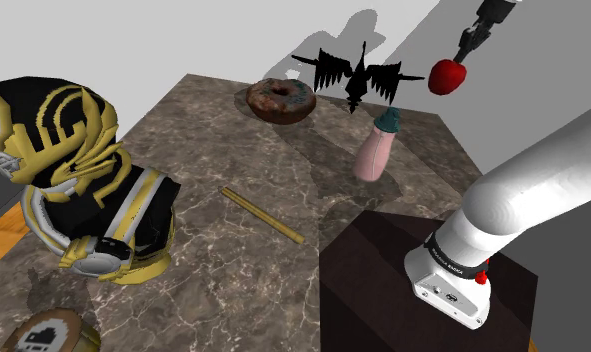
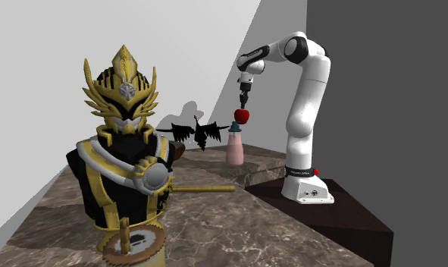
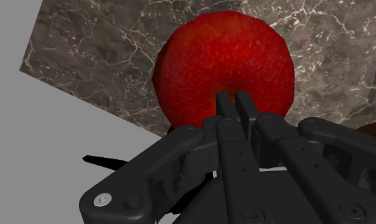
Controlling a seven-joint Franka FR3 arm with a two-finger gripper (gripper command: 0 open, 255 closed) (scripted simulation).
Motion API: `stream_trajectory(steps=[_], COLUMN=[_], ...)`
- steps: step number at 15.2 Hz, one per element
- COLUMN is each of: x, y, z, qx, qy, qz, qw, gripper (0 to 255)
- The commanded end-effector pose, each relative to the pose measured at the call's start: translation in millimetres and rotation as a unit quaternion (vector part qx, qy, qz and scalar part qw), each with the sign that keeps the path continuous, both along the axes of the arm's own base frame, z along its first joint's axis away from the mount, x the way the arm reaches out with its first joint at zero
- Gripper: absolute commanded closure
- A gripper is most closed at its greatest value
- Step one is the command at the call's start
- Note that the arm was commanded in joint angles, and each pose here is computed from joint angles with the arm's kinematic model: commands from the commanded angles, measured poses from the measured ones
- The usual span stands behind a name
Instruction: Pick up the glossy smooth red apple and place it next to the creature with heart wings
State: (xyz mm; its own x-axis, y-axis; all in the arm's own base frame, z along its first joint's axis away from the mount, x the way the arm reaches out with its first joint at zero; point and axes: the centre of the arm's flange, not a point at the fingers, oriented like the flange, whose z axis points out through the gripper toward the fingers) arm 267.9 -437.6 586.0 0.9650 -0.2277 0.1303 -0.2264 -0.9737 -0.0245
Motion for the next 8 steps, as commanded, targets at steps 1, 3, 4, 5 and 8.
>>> stream_trajectory(steps=[1,3,4,5,8], x=[1,1,1,1,1], y=[-1,-1,-1,-1,-1], z=[-11,-21,-27,-32,-48], qx=[0.000,0.000,0.000,0.000,0.000], qy=[0.000,0.000,0.000,0.000,0.000], qz=[0.000,0.000,0.000,0.000,0.000], qw=[1.0000,1.0000,1.0000,1.0000,1.0000], gripper=[255,255,255,255,255])
